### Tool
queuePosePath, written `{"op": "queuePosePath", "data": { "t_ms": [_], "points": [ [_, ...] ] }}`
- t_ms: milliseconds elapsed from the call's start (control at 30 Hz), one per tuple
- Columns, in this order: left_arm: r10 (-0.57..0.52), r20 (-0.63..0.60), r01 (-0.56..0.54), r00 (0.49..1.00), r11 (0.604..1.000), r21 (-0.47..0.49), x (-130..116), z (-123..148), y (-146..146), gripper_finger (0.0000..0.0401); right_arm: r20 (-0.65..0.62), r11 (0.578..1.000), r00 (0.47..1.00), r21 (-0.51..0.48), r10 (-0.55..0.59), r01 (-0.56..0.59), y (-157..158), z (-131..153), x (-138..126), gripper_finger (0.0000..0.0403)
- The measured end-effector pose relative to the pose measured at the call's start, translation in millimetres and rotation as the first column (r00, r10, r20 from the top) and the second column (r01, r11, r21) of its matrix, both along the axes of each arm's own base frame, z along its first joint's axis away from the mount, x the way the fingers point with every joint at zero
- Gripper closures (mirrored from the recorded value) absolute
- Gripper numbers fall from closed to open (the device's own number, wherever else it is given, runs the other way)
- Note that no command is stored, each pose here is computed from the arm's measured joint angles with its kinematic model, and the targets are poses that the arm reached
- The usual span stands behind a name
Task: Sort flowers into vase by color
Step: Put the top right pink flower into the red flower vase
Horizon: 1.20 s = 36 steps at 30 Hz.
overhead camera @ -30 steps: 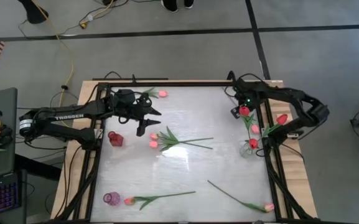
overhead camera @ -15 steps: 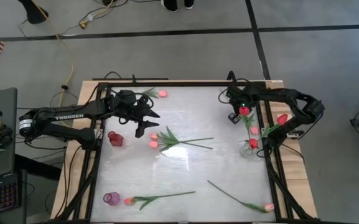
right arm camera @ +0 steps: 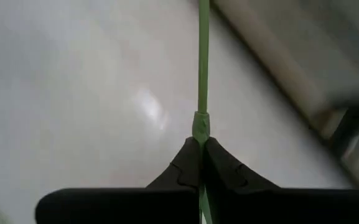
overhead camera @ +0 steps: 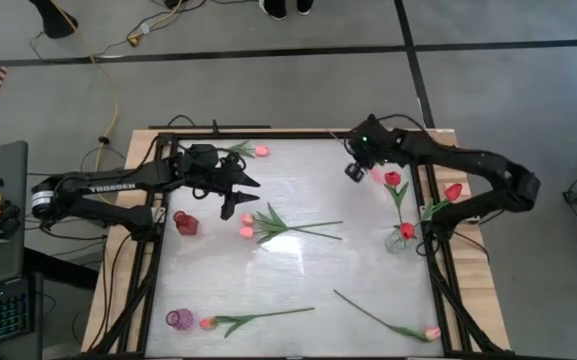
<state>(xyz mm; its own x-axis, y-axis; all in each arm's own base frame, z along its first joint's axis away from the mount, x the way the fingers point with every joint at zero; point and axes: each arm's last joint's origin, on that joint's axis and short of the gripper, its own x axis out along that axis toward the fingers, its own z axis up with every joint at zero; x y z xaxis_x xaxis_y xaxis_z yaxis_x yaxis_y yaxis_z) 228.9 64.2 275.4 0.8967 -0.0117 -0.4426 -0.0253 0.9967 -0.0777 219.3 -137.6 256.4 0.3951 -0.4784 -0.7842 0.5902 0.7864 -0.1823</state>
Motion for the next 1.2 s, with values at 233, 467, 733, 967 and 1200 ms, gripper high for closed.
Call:
{"op": "queuePosePath", "data": {
  "t_ms": [233, 467, 733, 967, 1200],
  "points": [
    [0.123, -0.030, -0.127, 0.992, 0.952, -0.278, -1.9, -0.7, 3.1, 0.0234, -0.056, 0.843, 0.945, -0.437, 0.322, -0.313, 30.5, 44.4, 34.4, 0.0371],
    [0.157, -0.028, -0.141, 0.987, 0.774, -0.617, -17.0, 14.9, 31.1, 0.0234, -0.298, 0.604, 0.863, -0.620, 0.408, -0.500, 56.4, 61.2, 49.3, 0.0371],
    [0.224, -0.068, -0.182, 0.972, 0.537, -0.824, -29.2, 18.2, 56.6, 0.0234, -0.566, 0.273, 0.694, -0.652, 0.446, -0.707, 92.0, 69.0, 60.4, 0.0371],
    [0.167, -0.113, -0.177, 0.979, 0.446, -0.877, -2.3, 1.9, 56.9, 0.0234, -0.621, 0.098, 0.634, -0.674, 0.462, -0.732, 115.4, 68.2, 78.6, 0.0371],
    [0.140, 0.011, -0.045, 0.990, 0.397, -0.917, 26.2, -1.9, 66.7, 0.0234, -0.723, 0.024, 0.564, -0.607, 0.399, -0.795, 121.0, 41.8, 104.3, 0.0371]
  ]
}}
